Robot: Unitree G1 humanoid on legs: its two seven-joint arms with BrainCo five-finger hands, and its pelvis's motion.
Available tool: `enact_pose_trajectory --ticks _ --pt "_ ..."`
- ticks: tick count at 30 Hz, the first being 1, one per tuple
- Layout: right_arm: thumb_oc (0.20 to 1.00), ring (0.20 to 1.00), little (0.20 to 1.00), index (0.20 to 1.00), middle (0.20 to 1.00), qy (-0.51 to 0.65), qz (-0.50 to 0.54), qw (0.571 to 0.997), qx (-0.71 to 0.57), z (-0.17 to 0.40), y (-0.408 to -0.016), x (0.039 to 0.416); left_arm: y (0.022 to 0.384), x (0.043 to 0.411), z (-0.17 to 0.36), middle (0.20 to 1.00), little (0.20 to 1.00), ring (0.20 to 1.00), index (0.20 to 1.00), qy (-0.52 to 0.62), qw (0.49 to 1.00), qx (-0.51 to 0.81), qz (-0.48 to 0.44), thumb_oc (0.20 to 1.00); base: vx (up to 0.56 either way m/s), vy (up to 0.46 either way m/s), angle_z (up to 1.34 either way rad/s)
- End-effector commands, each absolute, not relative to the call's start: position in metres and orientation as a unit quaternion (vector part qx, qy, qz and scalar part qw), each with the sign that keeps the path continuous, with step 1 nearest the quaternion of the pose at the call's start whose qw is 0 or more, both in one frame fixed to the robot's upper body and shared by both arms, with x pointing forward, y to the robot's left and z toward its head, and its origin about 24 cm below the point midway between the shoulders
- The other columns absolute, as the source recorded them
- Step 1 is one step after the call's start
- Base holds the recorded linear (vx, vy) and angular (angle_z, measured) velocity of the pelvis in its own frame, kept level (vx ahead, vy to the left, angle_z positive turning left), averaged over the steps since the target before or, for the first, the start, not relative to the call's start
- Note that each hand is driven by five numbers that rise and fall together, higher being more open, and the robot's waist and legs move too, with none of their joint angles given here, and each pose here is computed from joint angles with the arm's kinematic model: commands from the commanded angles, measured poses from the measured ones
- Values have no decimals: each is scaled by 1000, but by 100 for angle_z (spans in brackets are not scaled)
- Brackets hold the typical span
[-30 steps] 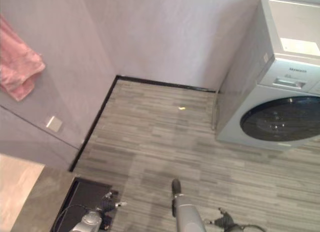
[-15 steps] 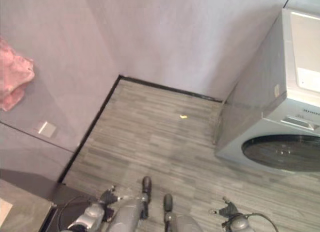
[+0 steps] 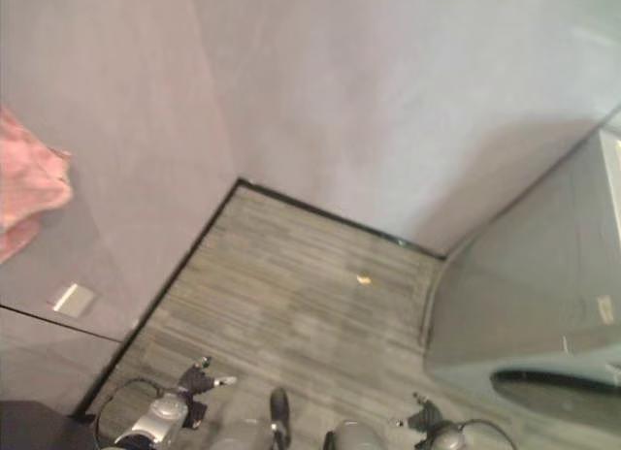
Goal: Put brush and paste in cup on sink, flatten towel.
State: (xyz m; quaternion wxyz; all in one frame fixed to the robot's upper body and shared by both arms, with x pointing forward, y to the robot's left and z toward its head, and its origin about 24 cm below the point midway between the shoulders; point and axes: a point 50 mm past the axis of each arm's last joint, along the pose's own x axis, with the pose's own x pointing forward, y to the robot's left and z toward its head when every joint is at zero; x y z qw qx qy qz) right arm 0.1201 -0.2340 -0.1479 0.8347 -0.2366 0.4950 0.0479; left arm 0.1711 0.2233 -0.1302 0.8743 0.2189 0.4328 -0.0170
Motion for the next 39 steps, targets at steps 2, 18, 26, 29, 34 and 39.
enact_pose_trajectory --ticks 2,18,26,29,34,39 --pt "1000 1000 1000 1000 1000 483 42 842 -238 -144 -244 117 215 199 -117 1000 1000 1000 1000 383 891 241 -31 1000 381 -113 271" --pt "1000 1000 1000 1000 1000 510 7 825 -243 -146 -258 108 208 194 -122 1000 1000 1000 1000 390 890 235 -30 1000 65 -80 126" --pt "1000 1000 1000 1000 1000 466 12 851 -244 -137 -255 126 223 181 -127 1000 1000 1000 1000 419 884 209 16 1000 44 75 14" --pt "1000 1000 1000 1000 1000 465 26 850 -247 -138 -251 126 231 168 -133 1000 1000 1000 1000 440 874 202 36 1000 97 126 27" --pt "1000 1000 1000 1000 1000 471 45 845 -250 -142 -243 123 236 154 -137 1000 1000 1000 1000 458 866 197 46 1000 122 150 -3" --pt "1000 1000 1000 1000 1000 474 39 849 -233 -144 -237 125 232 154 -137 1000 1000 1000 1000 450 871 196 33 1000 94 159 3"
